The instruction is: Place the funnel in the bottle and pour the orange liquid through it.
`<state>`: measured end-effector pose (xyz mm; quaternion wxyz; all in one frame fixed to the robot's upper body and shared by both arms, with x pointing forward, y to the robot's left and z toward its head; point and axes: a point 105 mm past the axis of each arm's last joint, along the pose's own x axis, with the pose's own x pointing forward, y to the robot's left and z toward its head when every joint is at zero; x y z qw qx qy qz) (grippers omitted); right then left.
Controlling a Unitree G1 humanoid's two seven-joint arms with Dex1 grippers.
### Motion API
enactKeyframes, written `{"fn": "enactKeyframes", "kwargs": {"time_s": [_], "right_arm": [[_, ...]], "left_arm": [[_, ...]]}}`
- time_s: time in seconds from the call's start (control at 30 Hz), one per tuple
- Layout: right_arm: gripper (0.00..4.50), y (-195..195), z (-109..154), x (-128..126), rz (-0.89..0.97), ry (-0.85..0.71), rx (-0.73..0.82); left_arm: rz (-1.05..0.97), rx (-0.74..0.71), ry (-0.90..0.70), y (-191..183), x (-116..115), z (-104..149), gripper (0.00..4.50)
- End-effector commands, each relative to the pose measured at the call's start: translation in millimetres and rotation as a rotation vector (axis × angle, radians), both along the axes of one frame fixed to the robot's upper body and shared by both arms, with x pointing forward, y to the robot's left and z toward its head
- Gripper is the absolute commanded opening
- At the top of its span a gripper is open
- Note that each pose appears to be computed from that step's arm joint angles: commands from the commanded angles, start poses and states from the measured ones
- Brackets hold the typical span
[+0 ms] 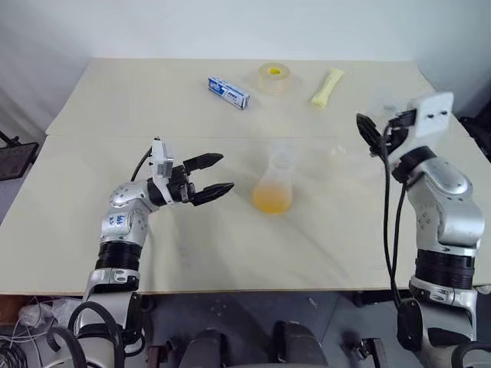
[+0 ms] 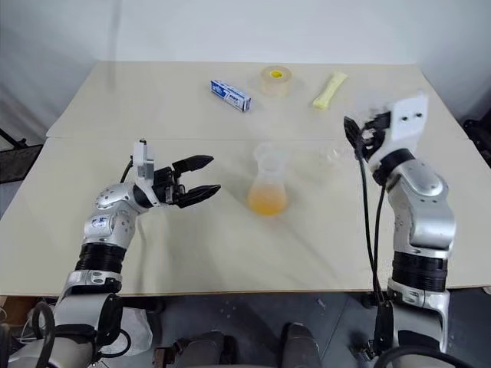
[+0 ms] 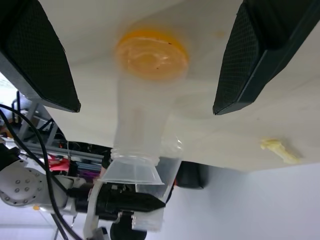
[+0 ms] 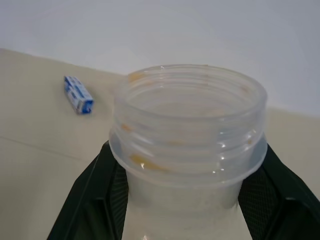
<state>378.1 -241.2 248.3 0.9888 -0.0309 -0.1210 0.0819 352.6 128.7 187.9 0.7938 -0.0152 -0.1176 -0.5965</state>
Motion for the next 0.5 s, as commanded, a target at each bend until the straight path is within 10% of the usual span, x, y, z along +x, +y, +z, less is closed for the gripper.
{"fn": "enactKeyframes", "kwargs": {"time_s": [0.03, 0.2, 0.4, 0.5], "right_arm": [[2.47, -15.8, 4.6, -5.6, -0.031, -0.031, 0.079], [2.47, -14.6, -0.7, -6.7, -0.030, -0.032, 0.102], [4.43, -8.6, 1.1, -11.6, 0.000, -0.048, 0.105], [4.47, -9.9, 3.0, -12.9, -0.007, -0.058, 0.095]], "left_arm": [[-0.015, 0.016, -0.040, -0.6, -2.1, 15.3, 4.50], [0.003, 0.011, -0.023, -1.1, 0.5, 21.1, 4.50], [0.075, 0.063, 0.041, 1.3, 6.7, 17.2, 4.50], [0.087, 0.077, 0.071, 1.8, 7.7, 15.5, 4.50]]}}
